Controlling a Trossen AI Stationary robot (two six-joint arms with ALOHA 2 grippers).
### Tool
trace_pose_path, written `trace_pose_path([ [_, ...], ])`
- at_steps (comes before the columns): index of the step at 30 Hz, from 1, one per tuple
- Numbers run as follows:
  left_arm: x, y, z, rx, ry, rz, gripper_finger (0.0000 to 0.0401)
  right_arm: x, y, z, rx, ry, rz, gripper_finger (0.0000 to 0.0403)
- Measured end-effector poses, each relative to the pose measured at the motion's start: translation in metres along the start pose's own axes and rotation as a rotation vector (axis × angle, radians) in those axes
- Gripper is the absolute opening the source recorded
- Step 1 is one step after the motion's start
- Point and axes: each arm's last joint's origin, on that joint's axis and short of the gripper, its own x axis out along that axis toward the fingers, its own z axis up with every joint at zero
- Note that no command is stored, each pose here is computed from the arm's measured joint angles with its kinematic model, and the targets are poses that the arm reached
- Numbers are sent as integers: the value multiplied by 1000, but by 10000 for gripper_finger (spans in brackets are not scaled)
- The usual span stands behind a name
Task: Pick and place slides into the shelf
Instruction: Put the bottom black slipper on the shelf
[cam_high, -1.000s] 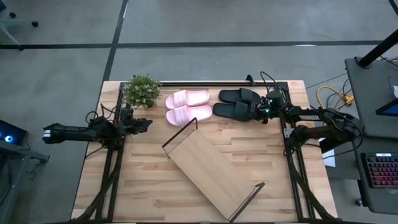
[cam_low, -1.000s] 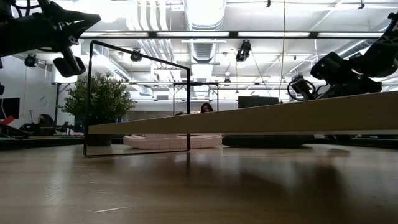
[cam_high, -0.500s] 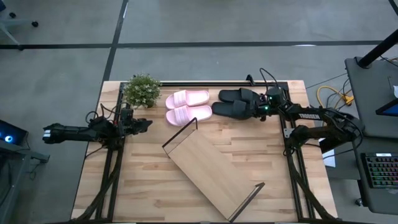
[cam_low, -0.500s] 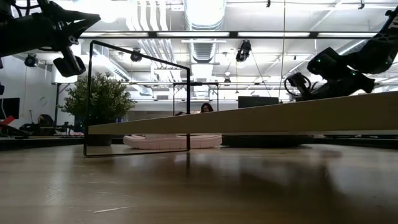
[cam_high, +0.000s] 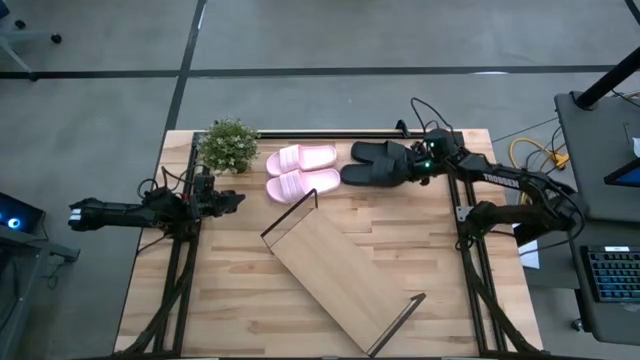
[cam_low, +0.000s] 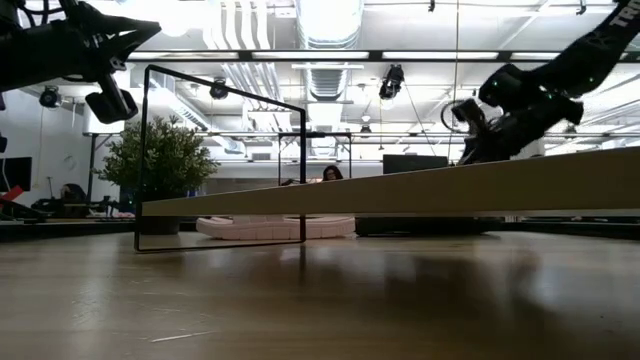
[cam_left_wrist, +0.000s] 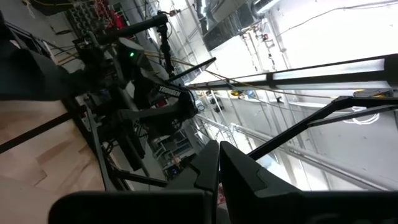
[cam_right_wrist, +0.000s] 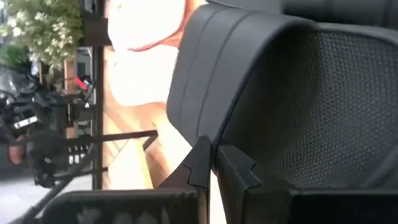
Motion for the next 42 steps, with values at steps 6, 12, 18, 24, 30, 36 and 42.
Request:
trace_pose_path([
  [6, 8, -18, 6, 54, 63, 5, 0, -18, 24, 10, -39, -38, 12, 8],
  [12, 23, -47, 17, 161, 177, 119, 0, -38, 49, 15, -94, -19, -7, 8],
  [18, 41, -85, 32, 255, 160, 74, 0, -62, 80, 20, -159, -18, -9, 8],
  [24, 59, -112, 44, 299, 132, 57, 0, -87, 105, 19, -208, 12, -33, 8],
  [30, 81, -127, 50, 304, 121, 110, 0, -109, 128, 15, -257, 40, -41, 8],
  [36, 109, -139, 51, 307, 132, 131, 0, -128, 158, 9, -330, 37, 11, 8],
  [42, 133, -154, 56, 387, 140, 163, 0, -140, 184, -4, -382, 59, 88, 8],
])
